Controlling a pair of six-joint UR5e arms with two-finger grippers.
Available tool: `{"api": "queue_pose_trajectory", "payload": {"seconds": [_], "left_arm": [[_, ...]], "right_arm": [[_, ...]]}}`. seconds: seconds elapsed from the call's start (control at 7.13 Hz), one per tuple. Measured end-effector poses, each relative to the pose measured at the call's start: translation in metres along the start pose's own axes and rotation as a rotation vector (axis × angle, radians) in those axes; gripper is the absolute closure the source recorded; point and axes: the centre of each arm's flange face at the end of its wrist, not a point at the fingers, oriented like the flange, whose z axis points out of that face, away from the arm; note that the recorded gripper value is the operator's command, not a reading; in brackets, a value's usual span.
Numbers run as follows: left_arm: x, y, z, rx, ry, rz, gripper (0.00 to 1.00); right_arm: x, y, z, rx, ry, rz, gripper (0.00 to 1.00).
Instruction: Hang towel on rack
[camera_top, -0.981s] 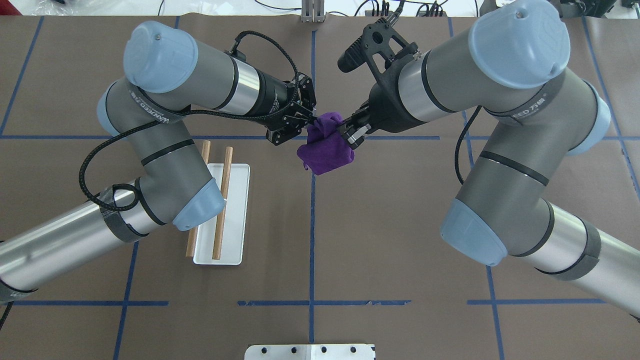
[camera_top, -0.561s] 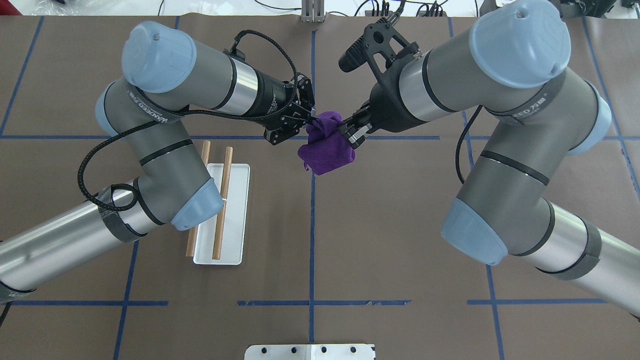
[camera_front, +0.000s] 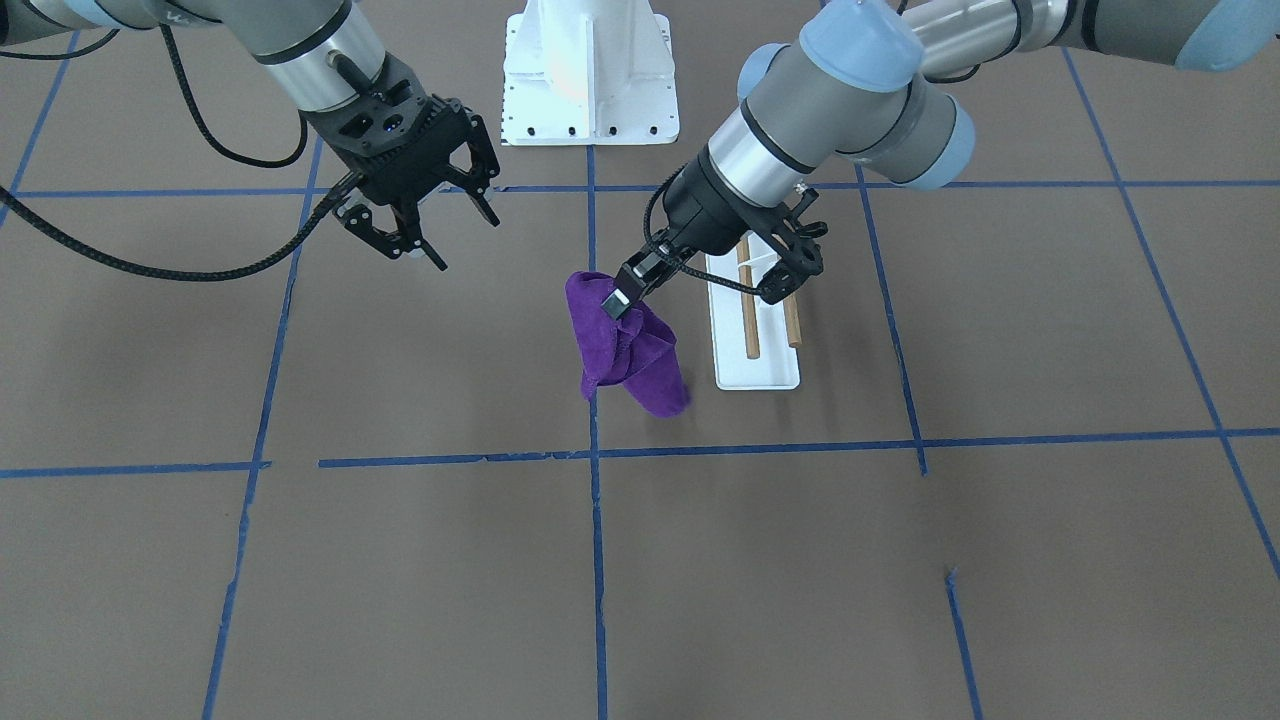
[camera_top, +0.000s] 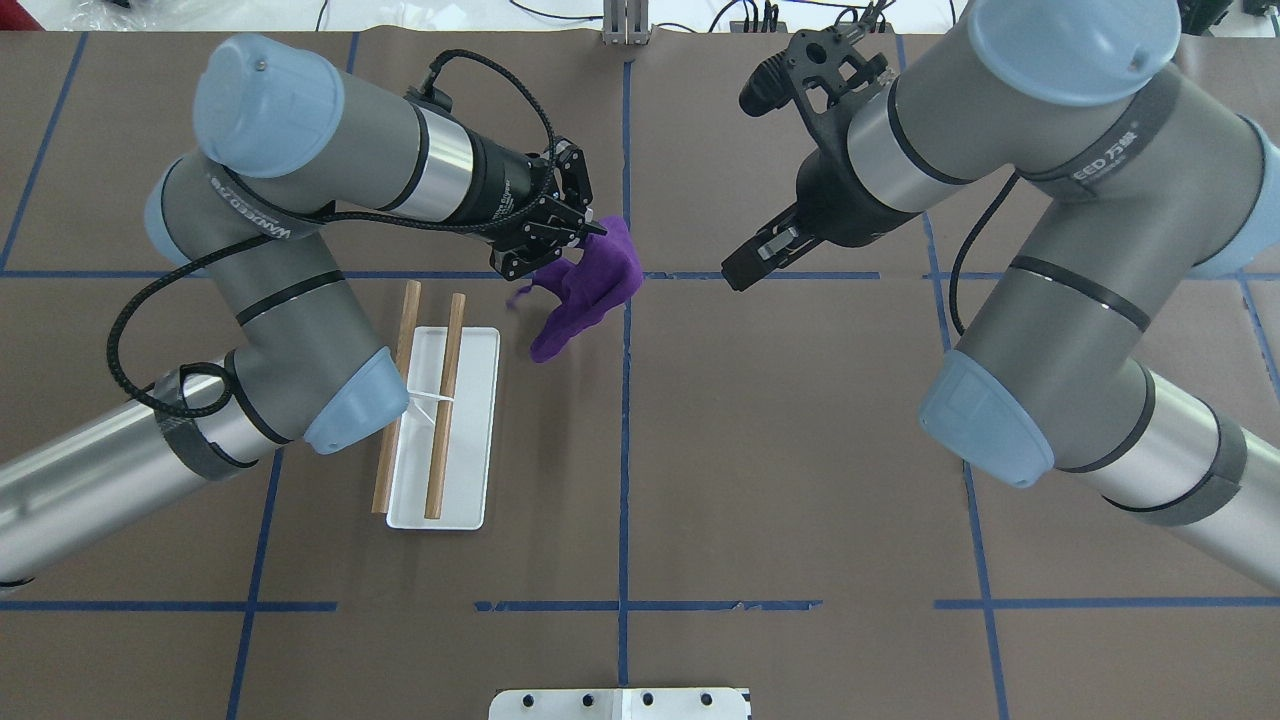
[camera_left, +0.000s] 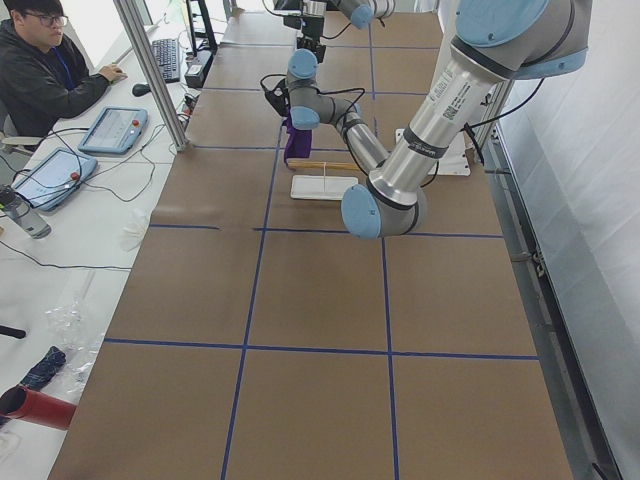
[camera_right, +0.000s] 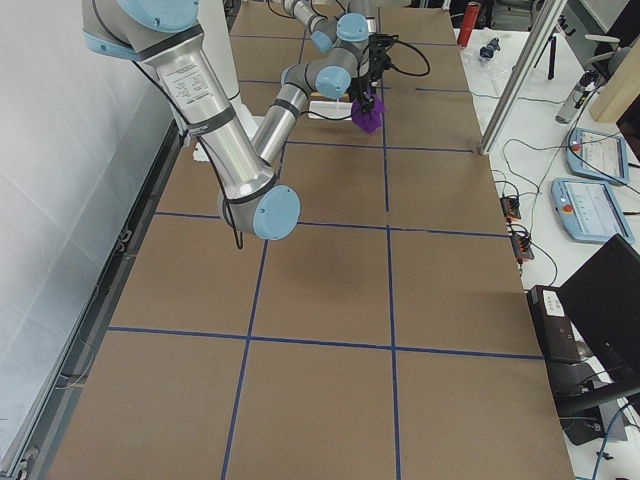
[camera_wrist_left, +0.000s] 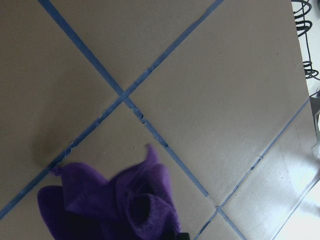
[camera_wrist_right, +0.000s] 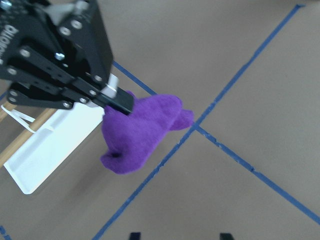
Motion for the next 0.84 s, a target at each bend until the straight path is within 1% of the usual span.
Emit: {"api": "queue_pose_trajectory", "payload": {"seconds": [0.28, 0.42, 0.56, 0.84], "left_arm": [[-0.033, -0.018, -0.021, 0.018, -0.016, 0.075, 1.0], [-0.052, -0.027, -0.03, 0.015, -0.039, 0.121, 1.0], [-0.073, -0.039, -0.041, 0.003, -0.072, 0.181, 1.0], [-0.121, -0.072, -0.066, 0.014, -0.131, 0.297, 1.0]], "right_arm": [[0.05, 0.015, 0.009, -0.085, 0.051, 0.08, 0.0], [0.079, 0.022, 0.018, -0.118, 0.081, 0.088, 0.0], [0.116, 0.03, 0.026, -0.154, 0.115, 0.071, 0.0], [0.199, 0.049, 0.027, -0.216, 0.176, 0.002, 0.0]]}}
